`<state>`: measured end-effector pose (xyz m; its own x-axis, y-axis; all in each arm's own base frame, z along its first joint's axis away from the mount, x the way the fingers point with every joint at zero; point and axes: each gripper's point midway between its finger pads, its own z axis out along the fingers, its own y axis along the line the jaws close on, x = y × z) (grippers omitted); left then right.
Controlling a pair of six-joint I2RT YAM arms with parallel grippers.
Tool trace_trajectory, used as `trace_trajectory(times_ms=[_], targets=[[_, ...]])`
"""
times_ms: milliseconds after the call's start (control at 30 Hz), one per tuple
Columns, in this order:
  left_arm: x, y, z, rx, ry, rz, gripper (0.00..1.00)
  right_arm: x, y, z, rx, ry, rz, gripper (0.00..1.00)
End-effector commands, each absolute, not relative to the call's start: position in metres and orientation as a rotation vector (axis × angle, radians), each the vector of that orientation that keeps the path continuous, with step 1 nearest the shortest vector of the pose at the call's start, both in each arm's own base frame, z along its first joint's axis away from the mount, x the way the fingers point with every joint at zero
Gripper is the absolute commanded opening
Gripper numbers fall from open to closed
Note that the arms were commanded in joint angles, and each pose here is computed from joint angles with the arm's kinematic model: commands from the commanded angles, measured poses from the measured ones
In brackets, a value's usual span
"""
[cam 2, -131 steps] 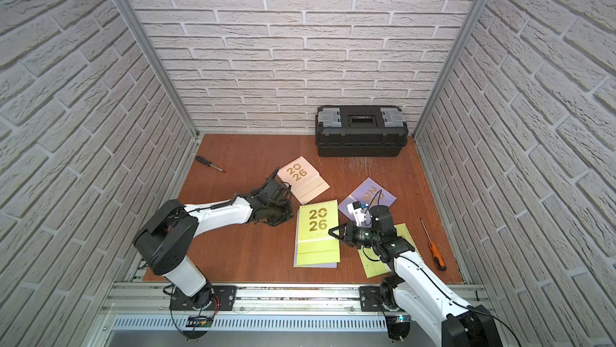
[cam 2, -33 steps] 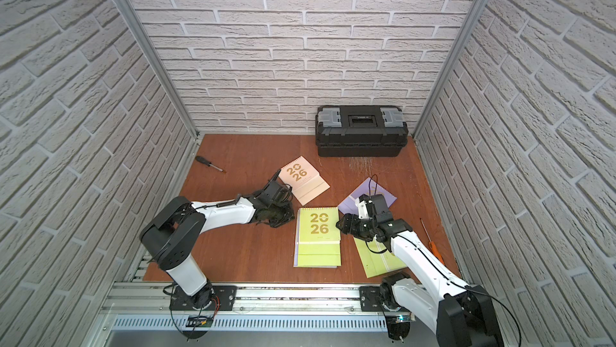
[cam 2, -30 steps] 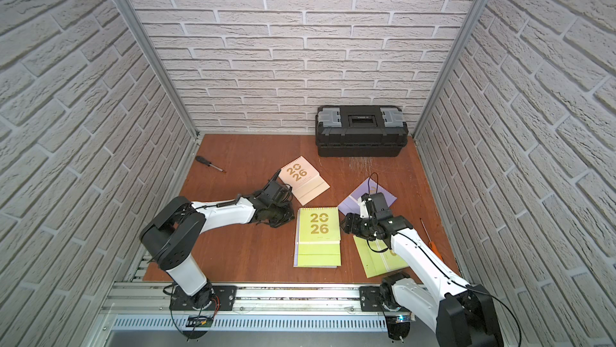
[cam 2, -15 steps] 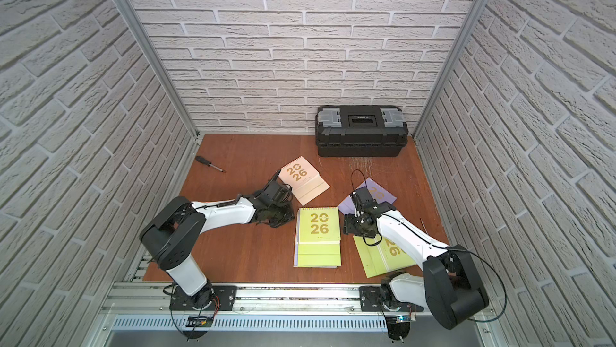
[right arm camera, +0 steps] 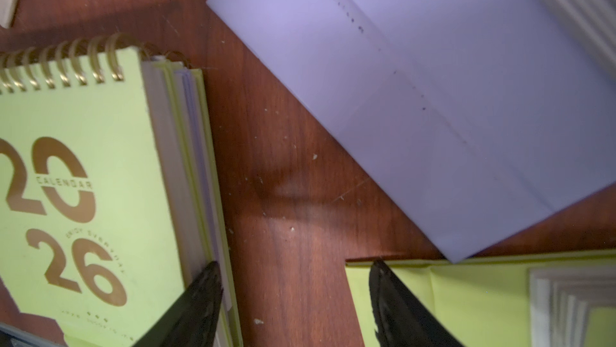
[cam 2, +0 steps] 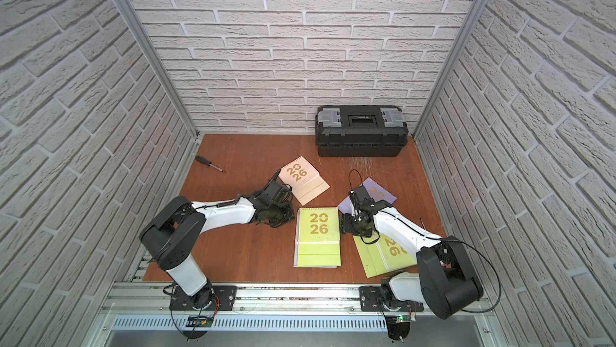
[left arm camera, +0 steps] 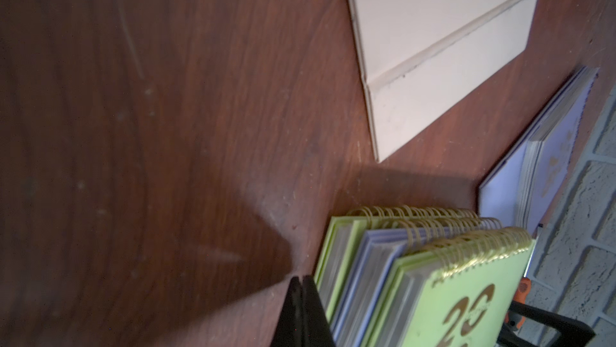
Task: Stack the calendars
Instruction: Place the calendar at the calendar.
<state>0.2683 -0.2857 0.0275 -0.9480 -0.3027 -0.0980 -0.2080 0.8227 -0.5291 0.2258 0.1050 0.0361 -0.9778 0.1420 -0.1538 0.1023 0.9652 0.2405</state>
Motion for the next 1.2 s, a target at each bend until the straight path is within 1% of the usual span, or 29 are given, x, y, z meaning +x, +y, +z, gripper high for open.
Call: trace_trajectory(times_ms=[0,300,367,500,633,767,933,1067,1167], targets=[[0.268,-0.288,0.028,-0.389,2.817,-0.799,0.0,0.233,0.116,0.041,0.153,2.915,0.416,0.71],[0.268,-0.288,0.028,-0.391,2.816,-0.797,0.0,0.233,0.115,0.04,0.146,2.916,0.409,0.71],[0.268,-0.287,0.028,-0.39,2.818,-0.795,0.0,0.233,0.11,0.042,0.143,2.918,0.364,0.71],[0.271,-0.279,0.033,-0.385,2.81,-0.751,0.0,0.236,0.088,0.054,0.127,2.902,0.179,0.71],[0.282,-0.262,0.045,-0.402,2.785,-0.688,0.0,0.248,0.088,0.076,0.105,2.85,0.162,0.71],[0.301,-0.24,0.052,-0.453,2.749,-0.654,0.0,0.275,0.102,0.091,0.065,2.816,0.212,0.72],[0.328,-0.224,0.052,-0.546,2.713,-0.73,0.0,0.323,0.131,0.105,0.008,2.778,0.298,0.73],[0.352,-0.218,0.052,-0.581,2.695,-0.76,0.0,0.364,0.162,0.111,-0.102,2.749,0.355,0.72],[0.37,-0.217,0.047,-0.648,2.659,-0.844,0.0,0.386,0.187,0.109,-0.215,2.735,0.367,0.73]])
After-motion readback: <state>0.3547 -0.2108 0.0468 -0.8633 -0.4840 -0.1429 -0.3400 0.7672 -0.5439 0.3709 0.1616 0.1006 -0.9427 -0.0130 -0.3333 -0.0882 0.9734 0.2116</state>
